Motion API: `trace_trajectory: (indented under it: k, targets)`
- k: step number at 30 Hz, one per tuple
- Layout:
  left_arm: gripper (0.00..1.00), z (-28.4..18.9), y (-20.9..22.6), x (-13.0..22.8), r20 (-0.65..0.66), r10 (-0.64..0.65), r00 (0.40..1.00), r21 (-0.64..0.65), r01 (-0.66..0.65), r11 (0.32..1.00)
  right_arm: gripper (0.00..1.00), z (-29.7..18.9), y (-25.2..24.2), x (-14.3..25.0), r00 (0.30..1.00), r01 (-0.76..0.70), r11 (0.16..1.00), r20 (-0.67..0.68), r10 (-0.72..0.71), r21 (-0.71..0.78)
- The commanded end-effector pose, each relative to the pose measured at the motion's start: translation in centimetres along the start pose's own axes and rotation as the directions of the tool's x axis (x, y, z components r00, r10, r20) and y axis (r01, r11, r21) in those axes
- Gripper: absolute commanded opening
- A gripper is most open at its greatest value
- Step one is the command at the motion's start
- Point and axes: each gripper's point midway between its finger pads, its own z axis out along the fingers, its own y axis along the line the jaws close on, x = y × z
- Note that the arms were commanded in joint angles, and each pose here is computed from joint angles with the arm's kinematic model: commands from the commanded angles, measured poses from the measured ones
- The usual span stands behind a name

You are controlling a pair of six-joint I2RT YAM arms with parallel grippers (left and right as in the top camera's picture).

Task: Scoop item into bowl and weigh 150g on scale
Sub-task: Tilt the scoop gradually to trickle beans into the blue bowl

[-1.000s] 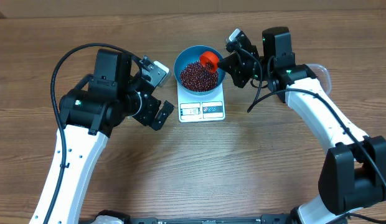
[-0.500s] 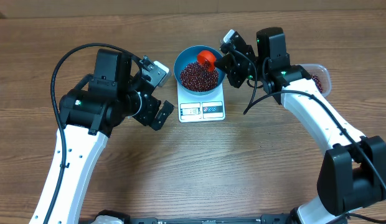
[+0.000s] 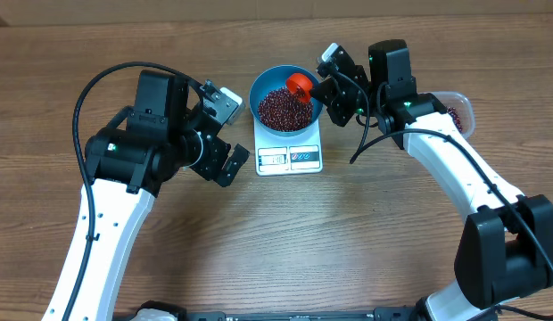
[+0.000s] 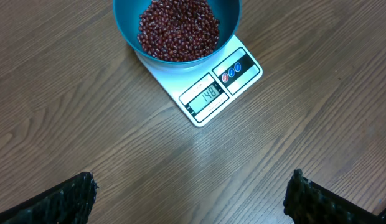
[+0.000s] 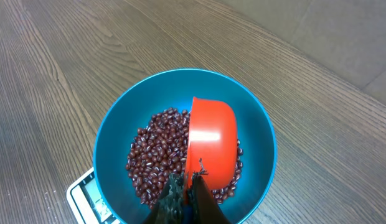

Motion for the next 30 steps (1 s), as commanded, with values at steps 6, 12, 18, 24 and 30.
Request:
trace_trajectory:
  k: [6,12,18,24,30]
  targets:
    - [1.0,-0.5,-0.3,-0.7,0.024,-0.004,1.0,0.013,0.003,1.0,0.04,-1.4,-0.4,-2.5,0.998,0.035,0.999,0.051,-0.036,0.027]
    - [0.99,-0.5,-0.3,-0.7,0.024,-0.004,1.0,0.013,0.003,1.0,0.04,-1.4,-0.4,-2.5,0.998,0.036,0.999,0.051,-0.037,0.028]
    - [1.0,-0.4,-0.3,-0.7,0.024,-0.003,1.0,0.013,0.003,1.0,0.04,-1.6,2.2,-3.5,0.993,0.049,0.991,0.116,-0.035,-0.122]
    - [1.0,-0.4,-0.3,-0.7,0.023,-0.004,1.0,0.013,0.004,1.0,0.04,-1.4,-0.2,-2.7,0.997,0.04,0.999,0.062,-0.041,0.017]
    - [1.0,-0.4,-0.3,-0.7,0.023,-0.004,1.0,0.013,0.004,1.0,0.04,-1.4,0.4,-2.9,0.996,0.041,0.999,0.077,-0.04,-0.018]
